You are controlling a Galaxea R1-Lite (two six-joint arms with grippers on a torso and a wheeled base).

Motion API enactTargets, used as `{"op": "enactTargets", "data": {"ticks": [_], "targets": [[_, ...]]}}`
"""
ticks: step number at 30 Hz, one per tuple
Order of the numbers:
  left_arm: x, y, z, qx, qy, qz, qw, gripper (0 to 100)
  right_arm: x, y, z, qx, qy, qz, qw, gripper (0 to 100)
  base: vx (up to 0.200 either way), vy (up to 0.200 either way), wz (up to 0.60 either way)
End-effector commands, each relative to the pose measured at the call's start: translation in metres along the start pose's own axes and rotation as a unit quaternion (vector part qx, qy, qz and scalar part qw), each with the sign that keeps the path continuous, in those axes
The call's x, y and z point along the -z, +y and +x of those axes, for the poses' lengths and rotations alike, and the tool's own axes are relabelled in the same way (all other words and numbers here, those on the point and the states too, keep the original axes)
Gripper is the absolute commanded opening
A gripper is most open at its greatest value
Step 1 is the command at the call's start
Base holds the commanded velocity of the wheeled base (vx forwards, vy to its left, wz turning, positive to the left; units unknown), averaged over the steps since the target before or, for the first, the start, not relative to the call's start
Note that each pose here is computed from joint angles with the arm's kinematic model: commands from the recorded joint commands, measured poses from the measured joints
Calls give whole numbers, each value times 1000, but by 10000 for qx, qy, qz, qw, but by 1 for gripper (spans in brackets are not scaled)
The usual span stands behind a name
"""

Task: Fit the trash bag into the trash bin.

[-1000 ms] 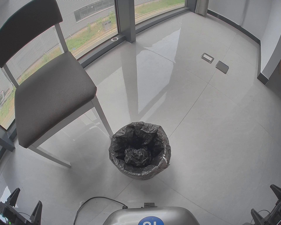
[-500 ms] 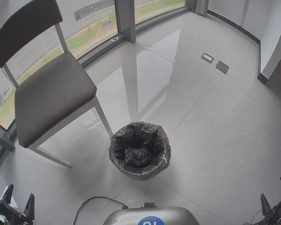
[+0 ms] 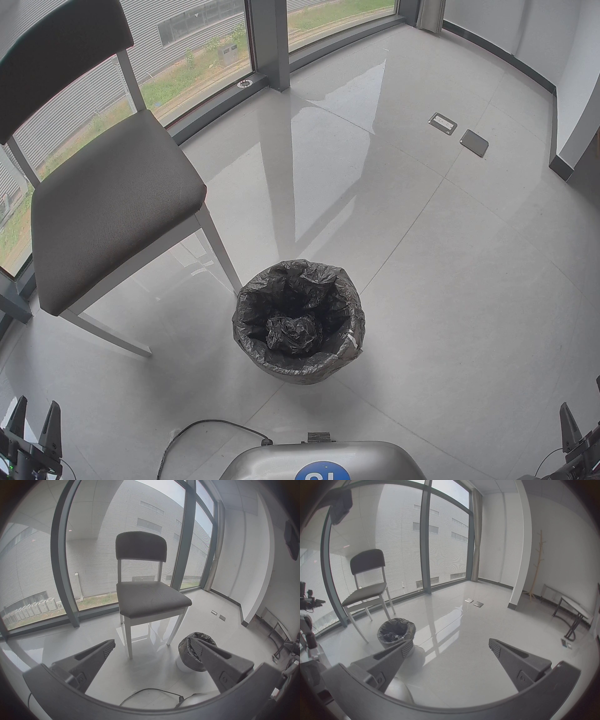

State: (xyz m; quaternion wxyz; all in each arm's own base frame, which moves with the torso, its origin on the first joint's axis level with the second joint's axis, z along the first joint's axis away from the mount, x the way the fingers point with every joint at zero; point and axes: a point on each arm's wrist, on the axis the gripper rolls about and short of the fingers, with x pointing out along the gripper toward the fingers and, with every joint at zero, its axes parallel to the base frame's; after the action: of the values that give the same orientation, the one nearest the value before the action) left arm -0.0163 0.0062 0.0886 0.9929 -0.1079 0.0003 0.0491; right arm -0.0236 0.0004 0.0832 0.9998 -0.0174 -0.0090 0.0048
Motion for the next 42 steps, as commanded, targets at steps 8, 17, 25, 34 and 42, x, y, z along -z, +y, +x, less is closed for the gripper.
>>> {"op": "enactTargets", "data": {"ticks": [8, 17, 25, 34, 42], "targets": [[5, 0, 1, 84, 100, 762, 9970, 100, 1, 3, -1, -576, -67, -235, 9980, 100, 0, 0, 0], [5, -1, 1, 480, 167, 1029, 9934, 100, 1, 3, -1, -598, -93, -138, 9981, 100, 0, 0, 0], [13, -3, 1, 1104, 564, 1111, 9860, 100, 1, 3, -1, -573, -105, -375, 9976, 100, 0, 0, 0], [12, -2, 1, 917, 528, 950, 9898, 100, 1, 2, -1, -522, -85, -53, 9986, 100, 0, 0, 0], [12, -2, 1, 972, 517, 1123, 9876, 100, 1, 3, -1, -545, -77, -45, 9985, 100, 0, 0, 0]]}}
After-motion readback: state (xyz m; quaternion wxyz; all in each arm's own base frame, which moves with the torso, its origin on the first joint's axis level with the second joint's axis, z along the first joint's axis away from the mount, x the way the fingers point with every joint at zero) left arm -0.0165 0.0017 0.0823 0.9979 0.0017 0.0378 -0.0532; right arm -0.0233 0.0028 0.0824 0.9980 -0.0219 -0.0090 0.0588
